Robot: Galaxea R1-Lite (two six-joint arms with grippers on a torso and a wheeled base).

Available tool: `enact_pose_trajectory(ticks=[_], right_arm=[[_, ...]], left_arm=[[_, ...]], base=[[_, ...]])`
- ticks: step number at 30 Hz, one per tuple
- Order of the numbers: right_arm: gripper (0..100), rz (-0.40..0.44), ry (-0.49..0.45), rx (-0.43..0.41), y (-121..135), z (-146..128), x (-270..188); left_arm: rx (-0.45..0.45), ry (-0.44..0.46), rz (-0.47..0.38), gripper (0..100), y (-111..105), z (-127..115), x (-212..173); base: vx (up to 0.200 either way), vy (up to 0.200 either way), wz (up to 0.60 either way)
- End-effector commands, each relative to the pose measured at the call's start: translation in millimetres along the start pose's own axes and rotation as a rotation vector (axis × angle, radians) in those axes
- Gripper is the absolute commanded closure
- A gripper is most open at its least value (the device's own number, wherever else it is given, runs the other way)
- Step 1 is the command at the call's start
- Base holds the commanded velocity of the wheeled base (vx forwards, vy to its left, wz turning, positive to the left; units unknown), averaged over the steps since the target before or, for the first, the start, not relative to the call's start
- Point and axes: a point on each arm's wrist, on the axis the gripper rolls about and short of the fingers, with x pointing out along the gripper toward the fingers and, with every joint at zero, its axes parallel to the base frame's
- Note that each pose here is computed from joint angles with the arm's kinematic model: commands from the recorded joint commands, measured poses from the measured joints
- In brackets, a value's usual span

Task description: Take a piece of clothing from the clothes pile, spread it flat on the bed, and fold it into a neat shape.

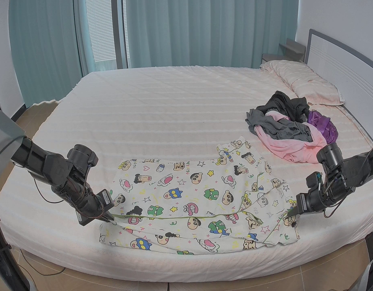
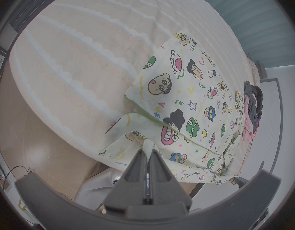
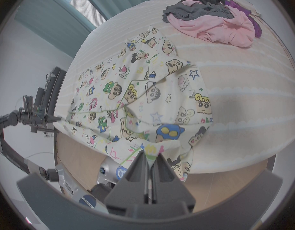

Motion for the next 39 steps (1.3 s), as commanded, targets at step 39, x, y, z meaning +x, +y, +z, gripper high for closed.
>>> enact_pose_trajectory(ticks=[39], right_arm=[[100, -0.034, -0.130, 0.293, -4, 74, 41]], left_arm=[[-0.145, -0.056, -0.060, 100, -16, 58, 19]], base=[[0.000, 0.000, 0.00]])
